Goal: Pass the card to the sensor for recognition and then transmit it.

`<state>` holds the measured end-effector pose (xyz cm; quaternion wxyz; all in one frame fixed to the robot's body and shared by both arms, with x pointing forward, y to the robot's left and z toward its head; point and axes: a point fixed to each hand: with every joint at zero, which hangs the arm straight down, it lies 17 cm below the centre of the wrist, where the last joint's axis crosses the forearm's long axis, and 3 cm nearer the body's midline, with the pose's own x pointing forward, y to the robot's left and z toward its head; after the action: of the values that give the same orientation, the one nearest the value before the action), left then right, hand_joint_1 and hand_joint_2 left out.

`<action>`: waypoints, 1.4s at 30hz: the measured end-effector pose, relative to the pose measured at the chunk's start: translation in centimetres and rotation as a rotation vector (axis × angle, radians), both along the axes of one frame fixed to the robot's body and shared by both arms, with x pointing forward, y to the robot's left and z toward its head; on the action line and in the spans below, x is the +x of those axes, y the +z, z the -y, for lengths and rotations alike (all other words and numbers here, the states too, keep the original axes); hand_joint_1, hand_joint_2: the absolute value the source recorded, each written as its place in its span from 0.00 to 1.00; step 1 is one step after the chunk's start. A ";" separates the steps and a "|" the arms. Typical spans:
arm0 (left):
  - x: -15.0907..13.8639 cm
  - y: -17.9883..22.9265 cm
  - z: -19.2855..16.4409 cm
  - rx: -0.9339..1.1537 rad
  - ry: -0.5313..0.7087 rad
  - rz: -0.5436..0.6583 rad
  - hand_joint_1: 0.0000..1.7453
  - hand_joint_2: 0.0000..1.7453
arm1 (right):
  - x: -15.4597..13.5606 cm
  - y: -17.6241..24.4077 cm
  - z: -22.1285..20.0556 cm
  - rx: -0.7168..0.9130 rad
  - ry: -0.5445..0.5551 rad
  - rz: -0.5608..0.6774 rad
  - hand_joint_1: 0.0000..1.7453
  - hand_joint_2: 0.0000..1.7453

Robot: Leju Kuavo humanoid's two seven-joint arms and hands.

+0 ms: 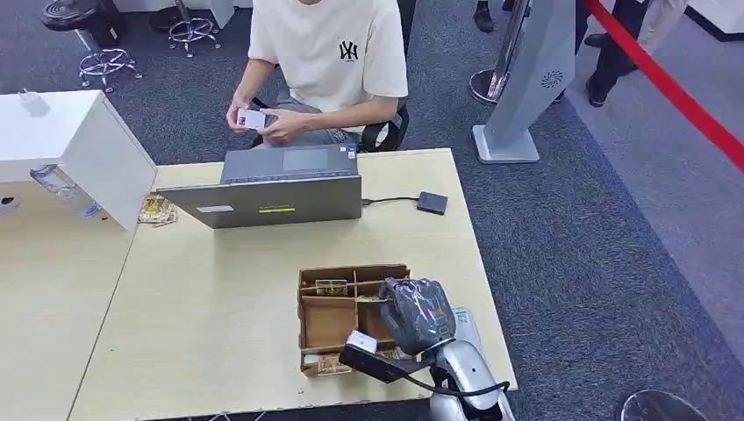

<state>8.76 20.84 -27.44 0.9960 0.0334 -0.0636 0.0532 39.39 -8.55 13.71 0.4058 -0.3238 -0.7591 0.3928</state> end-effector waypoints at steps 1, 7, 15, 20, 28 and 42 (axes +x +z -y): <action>0.0 0.0 0.0 0.000 0.000 -0.001 0.00 0.00 | 0.0 0.0 0.0 0.001 0.000 0.000 1.00 1.00; 0.0 0.0 -0.1 0.001 0.000 -0.001 0.00 0.00 | 0.1 1.0 0.3 0.057 0.002 0.005 1.00 1.00; -0.3 -0.1 -0.3 0.009 0.007 -0.013 0.00 0.00 | -0.3 8.0 2.9 0.523 0.116 -0.001 1.00 1.00; -0.4 -0.1 -0.3 0.013 0.014 -0.018 0.00 0.00 | -1.7 13.2 6.2 0.767 0.201 0.075 1.00 1.00; -0.3 -0.1 -0.3 0.012 0.021 -0.017 0.00 0.00 | -3.6 17.1 9.2 0.818 0.223 0.184 1.00 1.00; -0.2 0.0 -0.1 -0.001 0.012 -0.018 0.00 0.00 | -2.2 18.4 5.1 0.596 0.196 0.249 1.00 1.00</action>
<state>8.53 20.92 -27.48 0.9962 0.0338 -0.0543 0.0591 37.20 -13.66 32.13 0.3470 -0.1621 -0.9118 0.1481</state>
